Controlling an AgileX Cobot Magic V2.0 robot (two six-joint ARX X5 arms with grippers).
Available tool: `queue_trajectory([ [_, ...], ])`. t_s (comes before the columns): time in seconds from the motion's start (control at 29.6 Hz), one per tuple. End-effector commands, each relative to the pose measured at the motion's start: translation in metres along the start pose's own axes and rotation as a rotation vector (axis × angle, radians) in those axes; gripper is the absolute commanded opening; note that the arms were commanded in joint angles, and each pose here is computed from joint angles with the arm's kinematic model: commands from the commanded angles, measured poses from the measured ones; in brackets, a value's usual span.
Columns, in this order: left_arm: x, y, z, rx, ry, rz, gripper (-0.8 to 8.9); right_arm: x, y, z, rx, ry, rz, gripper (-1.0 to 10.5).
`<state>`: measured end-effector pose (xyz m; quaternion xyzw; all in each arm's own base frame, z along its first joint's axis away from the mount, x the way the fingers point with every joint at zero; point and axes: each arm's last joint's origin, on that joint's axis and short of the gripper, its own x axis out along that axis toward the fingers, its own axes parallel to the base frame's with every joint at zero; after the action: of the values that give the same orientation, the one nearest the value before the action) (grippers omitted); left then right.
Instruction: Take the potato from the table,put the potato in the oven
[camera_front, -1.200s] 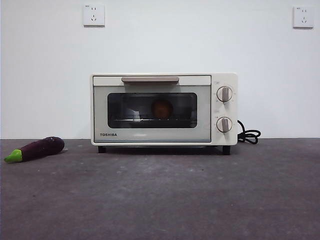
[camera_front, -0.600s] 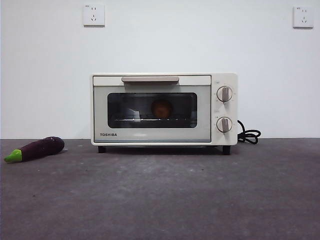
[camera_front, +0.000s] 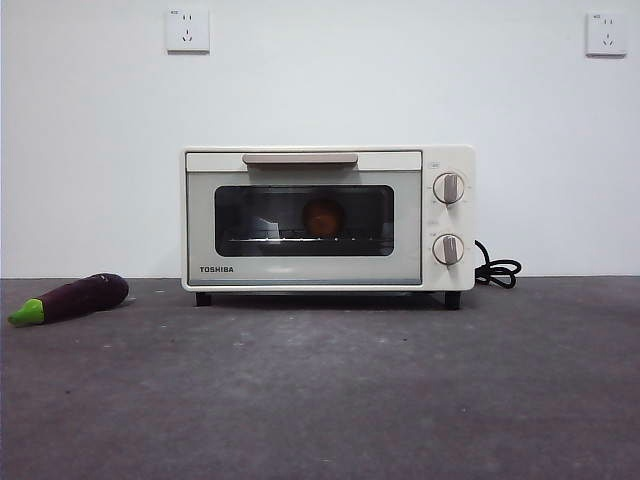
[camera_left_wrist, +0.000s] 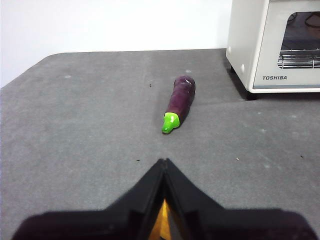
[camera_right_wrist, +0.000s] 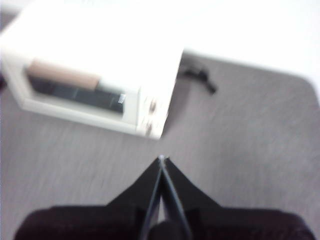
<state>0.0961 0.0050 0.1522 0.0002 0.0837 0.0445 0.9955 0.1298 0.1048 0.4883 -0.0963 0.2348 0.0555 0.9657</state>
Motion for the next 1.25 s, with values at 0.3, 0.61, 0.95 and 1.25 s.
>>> queue_trajectory([
  [0.3, 0.001, 0.0, -0.003, -0.005, 0.003, -0.001, -0.04, 0.002, -0.054, 0.017, 0.265, -0.194, 0.014, 0.0],
  [0.61, 0.001, 0.0, -0.003, -0.005, 0.003, -0.002, -0.04, 0.01, -0.091, -0.047, 0.334, -0.346, -0.258, 0.0],
  [0.95, 0.001, 0.0, -0.003, -0.005, 0.003, -0.002, -0.04, 0.062, -0.073, -0.161, 0.251, -0.595, -0.056, 0.0],
  [1.25, 0.001, 0.0, -0.003, -0.005, 0.003, -0.002, -0.04, 0.096, -0.057, -0.241, 0.19, -0.531, -0.044, 0.0],
])
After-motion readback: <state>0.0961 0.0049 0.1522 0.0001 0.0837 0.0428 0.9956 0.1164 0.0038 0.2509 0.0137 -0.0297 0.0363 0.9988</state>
